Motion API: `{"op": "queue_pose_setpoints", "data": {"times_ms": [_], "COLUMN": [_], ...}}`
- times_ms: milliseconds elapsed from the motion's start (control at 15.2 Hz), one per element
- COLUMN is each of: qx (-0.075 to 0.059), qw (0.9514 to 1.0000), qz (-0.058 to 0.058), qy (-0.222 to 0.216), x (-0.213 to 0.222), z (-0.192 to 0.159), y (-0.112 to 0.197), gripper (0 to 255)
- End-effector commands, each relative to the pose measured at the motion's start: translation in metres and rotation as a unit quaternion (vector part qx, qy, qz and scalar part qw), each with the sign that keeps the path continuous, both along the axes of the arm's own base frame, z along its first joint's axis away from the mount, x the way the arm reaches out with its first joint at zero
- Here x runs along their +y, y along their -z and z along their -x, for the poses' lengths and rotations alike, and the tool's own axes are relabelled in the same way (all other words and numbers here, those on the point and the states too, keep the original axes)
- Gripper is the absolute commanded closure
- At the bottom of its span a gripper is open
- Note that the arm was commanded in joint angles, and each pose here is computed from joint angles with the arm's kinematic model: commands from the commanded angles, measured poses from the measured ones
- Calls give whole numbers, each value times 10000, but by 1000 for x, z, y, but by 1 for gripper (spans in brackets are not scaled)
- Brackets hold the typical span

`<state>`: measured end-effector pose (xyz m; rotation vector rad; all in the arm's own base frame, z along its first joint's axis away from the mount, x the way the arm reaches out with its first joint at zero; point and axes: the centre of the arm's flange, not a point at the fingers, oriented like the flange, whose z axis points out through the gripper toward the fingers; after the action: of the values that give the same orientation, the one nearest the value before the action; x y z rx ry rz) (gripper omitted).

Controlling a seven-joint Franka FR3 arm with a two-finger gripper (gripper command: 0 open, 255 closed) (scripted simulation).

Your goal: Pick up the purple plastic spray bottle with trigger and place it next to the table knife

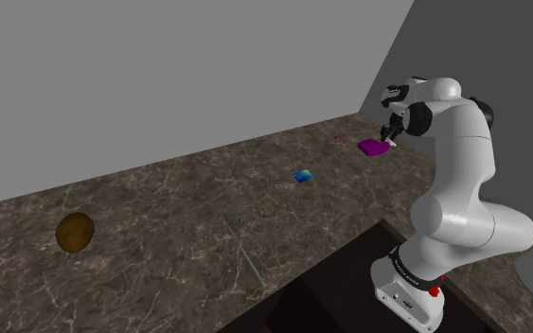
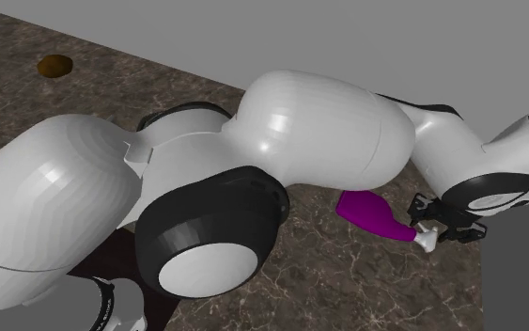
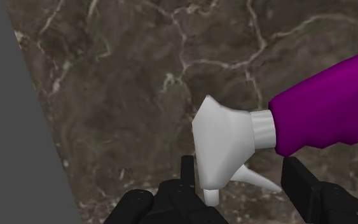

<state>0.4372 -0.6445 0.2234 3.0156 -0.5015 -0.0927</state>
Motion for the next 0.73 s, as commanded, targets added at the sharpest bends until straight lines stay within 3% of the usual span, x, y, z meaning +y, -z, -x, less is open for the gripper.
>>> {"op": "queue_pose_setpoints", "data": {"times_ms": [0,264,660], "qx": [-1,-1,-1], "qw": [10000,10000,10000], "qz": [0,0,0], "qy": [0,0,0], "x": [0,0,0], "z": [0,0,0], "y": [0,0,-32], "gripper": [255,255,255]}}
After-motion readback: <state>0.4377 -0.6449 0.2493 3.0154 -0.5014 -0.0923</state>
